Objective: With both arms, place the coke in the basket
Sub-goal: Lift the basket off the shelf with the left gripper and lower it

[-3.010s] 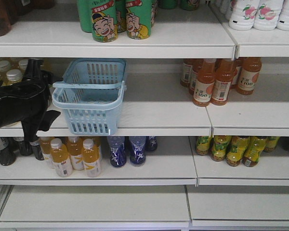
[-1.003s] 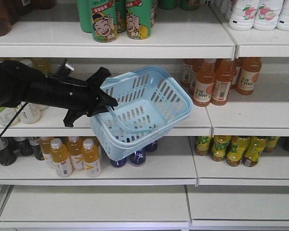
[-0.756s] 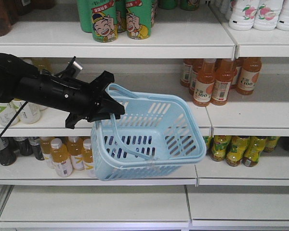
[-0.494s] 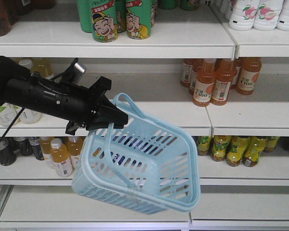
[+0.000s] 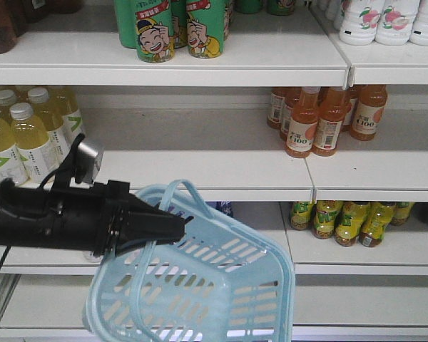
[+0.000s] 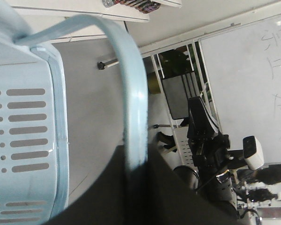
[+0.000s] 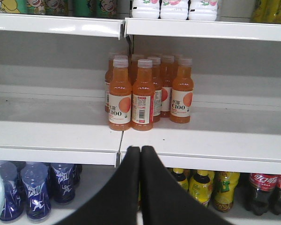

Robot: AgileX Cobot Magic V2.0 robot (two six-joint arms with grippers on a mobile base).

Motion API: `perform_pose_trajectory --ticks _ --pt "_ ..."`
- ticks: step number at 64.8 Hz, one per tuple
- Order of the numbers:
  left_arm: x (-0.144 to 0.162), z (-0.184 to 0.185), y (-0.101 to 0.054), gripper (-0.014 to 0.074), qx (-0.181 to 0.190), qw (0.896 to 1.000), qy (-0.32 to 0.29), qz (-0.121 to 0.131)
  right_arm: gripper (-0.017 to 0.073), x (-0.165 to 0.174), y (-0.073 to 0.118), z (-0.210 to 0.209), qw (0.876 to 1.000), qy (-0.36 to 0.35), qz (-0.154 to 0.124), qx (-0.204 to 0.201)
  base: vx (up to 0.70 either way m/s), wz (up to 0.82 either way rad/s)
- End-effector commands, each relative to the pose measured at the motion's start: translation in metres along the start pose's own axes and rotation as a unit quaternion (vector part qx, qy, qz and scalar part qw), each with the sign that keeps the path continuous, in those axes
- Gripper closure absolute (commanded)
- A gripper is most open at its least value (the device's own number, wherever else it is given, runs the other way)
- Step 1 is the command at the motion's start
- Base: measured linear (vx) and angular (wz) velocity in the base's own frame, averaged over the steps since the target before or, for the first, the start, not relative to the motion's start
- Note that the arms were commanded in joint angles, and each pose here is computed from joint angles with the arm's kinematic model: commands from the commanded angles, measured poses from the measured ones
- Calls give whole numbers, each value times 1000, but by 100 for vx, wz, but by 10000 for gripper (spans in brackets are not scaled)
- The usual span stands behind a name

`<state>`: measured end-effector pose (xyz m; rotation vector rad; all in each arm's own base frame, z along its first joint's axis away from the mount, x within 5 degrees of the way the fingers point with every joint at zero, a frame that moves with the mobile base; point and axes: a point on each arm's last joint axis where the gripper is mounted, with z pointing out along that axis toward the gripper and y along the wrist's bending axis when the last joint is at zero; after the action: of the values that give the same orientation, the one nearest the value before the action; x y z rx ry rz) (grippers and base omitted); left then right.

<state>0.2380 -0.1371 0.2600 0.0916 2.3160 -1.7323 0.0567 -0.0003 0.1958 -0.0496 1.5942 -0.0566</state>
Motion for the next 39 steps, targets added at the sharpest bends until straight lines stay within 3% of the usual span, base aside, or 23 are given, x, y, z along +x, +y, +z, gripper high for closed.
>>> perform_pose_trajectory --ticks 1,4,17,24,39 --pt "12 -4 -10 601 77 996 -33 -14 569 -5 -1 -1 999 -41 -4 5 0 0" --pt "20 -5 -4 601 93 995 -34 -21 569 -5 -1 -1 999 -41 -4 5 0 0" --pt "38 -4 13 601 82 995 -21 -43 569 -5 -1 -1 999 -41 -4 5 0 0" --pt "39 -5 12 601 85 996 -20 -29 569 -5 -1 -1 999 -41 -4 5 0 0" --pt "38 -4 14 601 77 996 -25 -31 569 -5 -1 -1 999 -41 -4 5 0 0"
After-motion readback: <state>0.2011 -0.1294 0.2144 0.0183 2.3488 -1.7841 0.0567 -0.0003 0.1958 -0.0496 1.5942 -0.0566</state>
